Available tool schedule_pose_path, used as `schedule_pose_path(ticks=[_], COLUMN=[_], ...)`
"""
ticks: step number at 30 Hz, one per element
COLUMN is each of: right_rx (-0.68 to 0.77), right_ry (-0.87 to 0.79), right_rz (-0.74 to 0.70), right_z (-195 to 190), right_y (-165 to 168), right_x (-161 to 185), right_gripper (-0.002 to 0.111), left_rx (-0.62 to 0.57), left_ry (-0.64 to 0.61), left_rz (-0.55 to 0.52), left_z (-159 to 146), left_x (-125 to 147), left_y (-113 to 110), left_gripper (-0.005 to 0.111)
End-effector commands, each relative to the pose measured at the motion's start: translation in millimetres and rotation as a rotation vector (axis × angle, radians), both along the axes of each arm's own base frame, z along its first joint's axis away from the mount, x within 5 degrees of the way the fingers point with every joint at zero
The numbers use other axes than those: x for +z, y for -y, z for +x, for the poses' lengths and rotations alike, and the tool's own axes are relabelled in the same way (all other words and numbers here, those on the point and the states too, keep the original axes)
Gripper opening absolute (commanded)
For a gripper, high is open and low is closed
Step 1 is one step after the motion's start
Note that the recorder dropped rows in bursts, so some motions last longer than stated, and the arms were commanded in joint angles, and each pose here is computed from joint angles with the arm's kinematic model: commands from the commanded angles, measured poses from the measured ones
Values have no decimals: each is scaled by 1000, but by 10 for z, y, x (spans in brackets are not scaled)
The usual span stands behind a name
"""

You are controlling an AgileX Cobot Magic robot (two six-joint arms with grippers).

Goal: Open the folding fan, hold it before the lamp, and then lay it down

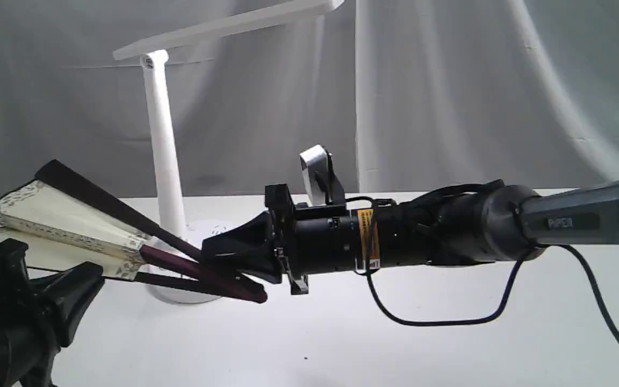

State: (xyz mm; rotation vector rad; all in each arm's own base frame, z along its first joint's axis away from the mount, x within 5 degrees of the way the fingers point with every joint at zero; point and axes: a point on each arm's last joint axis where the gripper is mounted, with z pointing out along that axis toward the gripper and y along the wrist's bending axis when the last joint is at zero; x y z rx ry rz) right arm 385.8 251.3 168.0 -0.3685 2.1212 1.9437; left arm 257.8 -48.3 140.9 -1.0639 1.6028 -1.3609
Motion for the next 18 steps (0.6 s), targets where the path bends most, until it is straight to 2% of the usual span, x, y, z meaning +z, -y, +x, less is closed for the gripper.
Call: schedule_pose_path(ticks=[1,4,13,18], right_rx=[13,15,13,33], right_ry=[21,21,22,22], right_rz=[17,17,21,21], right_z=[-23,-29,-28,-79], right_y=[-7,-16,-16,-92], right_x=[83,83,96,96], right_gripper=[0,0,0,0], left_rx=[6,44,75,138], left_ry=[25,24,18,22], left_rz=[4,-5,-11,-27], left_z=[17,28,36,50], left_x=[24,26,23,30], left_y=[-7,-38,-65,-118], left_gripper=[29,37,37,37])
